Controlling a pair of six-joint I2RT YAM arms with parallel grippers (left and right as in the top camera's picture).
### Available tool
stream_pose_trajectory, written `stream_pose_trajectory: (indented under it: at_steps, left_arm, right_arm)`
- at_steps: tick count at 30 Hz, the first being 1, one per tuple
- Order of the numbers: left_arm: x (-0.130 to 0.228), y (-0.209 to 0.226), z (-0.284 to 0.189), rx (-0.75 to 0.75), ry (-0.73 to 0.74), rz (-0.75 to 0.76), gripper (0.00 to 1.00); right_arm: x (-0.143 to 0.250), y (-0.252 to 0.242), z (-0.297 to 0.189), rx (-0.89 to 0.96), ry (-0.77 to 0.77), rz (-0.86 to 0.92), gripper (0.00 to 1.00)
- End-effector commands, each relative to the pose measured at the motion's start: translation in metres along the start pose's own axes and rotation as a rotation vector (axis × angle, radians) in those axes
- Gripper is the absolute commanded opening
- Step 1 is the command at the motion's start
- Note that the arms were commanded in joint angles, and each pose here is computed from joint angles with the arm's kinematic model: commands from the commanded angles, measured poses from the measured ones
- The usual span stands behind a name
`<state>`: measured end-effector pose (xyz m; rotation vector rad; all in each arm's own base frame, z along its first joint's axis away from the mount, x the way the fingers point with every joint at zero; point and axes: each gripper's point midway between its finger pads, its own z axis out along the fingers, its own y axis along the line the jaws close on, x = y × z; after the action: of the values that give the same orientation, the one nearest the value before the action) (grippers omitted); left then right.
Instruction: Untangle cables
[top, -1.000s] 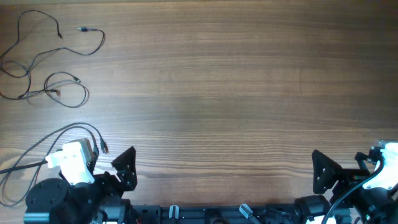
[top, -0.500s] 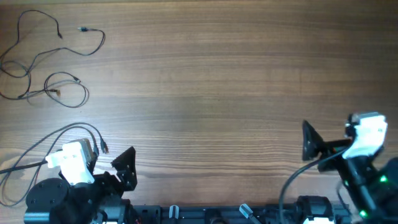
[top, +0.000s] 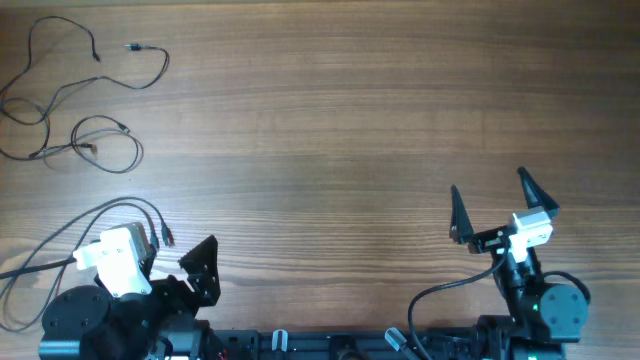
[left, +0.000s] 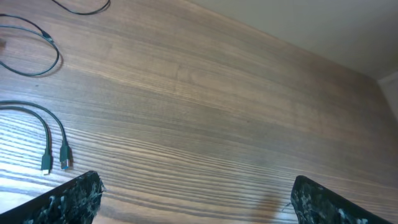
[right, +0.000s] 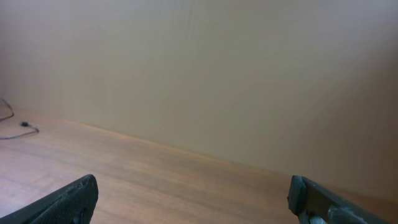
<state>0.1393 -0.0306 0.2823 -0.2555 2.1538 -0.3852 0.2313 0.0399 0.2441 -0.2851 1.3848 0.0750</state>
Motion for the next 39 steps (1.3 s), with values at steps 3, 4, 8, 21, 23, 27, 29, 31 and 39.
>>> stream_pose_trajectory:
  at_steps: [3,4,8,21,23,27,29,31,39]
  left_arm:
    - [0.0,0.001,0.001,-0.004,-0.001,-0.004,1.0]
    - [0.0,0.001,0.001,-0.004,-0.001,-0.004,1.0]
    - [0.0,0.001,0.001,-0.004,-0.001,-0.004,1.0]
    - [0.0,0.001,0.001,-0.004,-0.001,-0.004,1.0]
    - [0.0,0.001,0.001,-0.004,-0.001,-0.004,1.0]
    - [0.0,0.001,0.001,-0.005,-0.001,-0.004,1.0]
    - [0.003,0.002,0.001,-0.009,0.012,-0.006,1.0]
    - [0.005,0.003,0.001,-0.013,0.02,0.001,1.0]
    - [-0.025,-0.008,0.03,0.095,-0.234,0.126,1.0]
  right_arm:
    - [0.015,-0.016,0.0,0.106,-0.023,0.084,1.0]
    - [0.022,-0.016,0.001,0.109,-0.024,0.085,1.0]
    - [0.041,-0.019,0.001,0.131,0.039,0.097,1.0]
    - [0.072,-0.019,-0.003,0.153,0.162,0.17,1.0]
    - [0.072,-0.019,-0.003,0.153,0.162,0.17,1.0]
    - [0.072,-0.019,-0.003,0.153,0.162,0.17,1.0]
    - [0.072,-0.019,-0.003,0.153,0.162,0.17,1.0]
    - [0.072,-0.019,-0.003,0.153,0.162,0.17,1.0]
    - [0.072,-0.019,-0.003,0.153,0.162,0.17,1.0]
